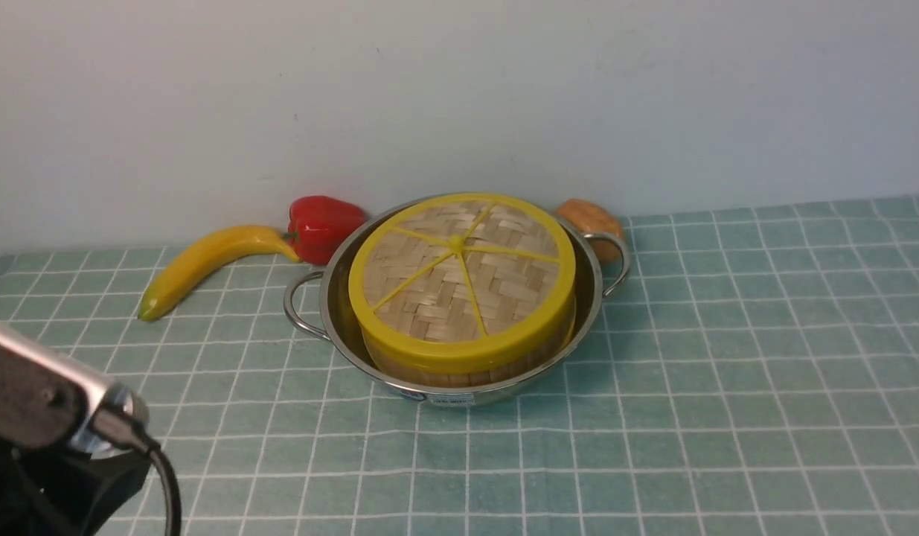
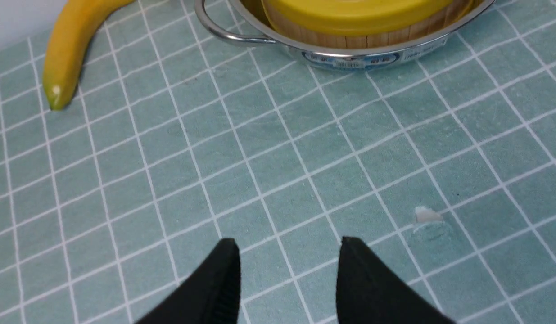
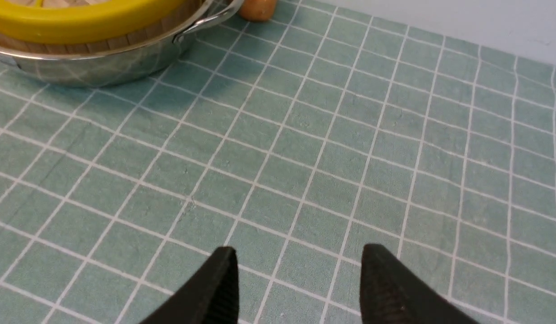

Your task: Place the steamer in the pot on the blue tablecloth, and put the lid on the steamer.

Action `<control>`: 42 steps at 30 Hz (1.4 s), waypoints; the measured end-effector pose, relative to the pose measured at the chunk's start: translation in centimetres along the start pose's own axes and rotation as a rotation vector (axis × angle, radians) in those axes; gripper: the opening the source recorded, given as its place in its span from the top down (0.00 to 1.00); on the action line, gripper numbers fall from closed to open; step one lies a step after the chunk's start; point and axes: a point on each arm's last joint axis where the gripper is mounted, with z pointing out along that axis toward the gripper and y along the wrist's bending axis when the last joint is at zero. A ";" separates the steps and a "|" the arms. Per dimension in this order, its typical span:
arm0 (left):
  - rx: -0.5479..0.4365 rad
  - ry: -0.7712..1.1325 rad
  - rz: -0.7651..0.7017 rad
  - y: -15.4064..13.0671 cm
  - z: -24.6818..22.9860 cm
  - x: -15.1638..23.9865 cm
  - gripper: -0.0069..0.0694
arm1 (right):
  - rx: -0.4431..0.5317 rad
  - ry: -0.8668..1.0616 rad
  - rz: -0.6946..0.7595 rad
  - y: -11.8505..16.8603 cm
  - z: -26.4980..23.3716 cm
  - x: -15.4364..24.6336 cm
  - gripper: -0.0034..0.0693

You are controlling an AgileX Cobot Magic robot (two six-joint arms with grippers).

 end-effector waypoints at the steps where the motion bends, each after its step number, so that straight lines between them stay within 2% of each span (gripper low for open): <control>1: 0.000 -0.006 0.000 0.0 -0.1 0.3 0.54 | 0.000 -0.002 0.000 0.0 0.0 0.0 0.43; 19: -0.014 -0.037 -0.010 0.1 -0.6 0.7 0.54 | -0.002 -0.010 0.002 0.0 0.0 -0.1 0.43; 21: -0.096 -0.108 -0.021 1.0 -1.8 1.2 0.54 | -0.002 -0.010 0.003 0.0 0.0 -0.1 0.43; 22: -0.098 -0.110 -0.017 1.0 -1.7 1.3 0.54 | -0.002 -0.010 0.003 0.0 0.0 -0.1 0.43; 24: -0.209 -0.204 -0.050 1.5 -2.7 2.8 0.54 | -0.003 -0.010 0.003 0.0 0.0 -0.1 0.43; 27: -0.353 -0.365 -0.077 1.2 -3.1 6.1 0.54 | -0.003 -0.010 0.003 0.0 0.0 -0.1 0.43; 29: -0.413 -0.438 -0.084 0.6 -1.8 8.7 0.54 | -0.005 -0.010 0.005 0.0 0.0 -0.1 0.43; 36: -0.445 -0.443 -0.054 -0.1 3.4 12.9 0.54 | -0.006 -0.017 0.007 0.0 -0.1 -0.1 0.43; 42: -0.450 -0.508 -0.054 -0.1 3.3 12.6 0.54 | -0.007 -0.019 0.008 0.1 -0.1 -0.1 0.43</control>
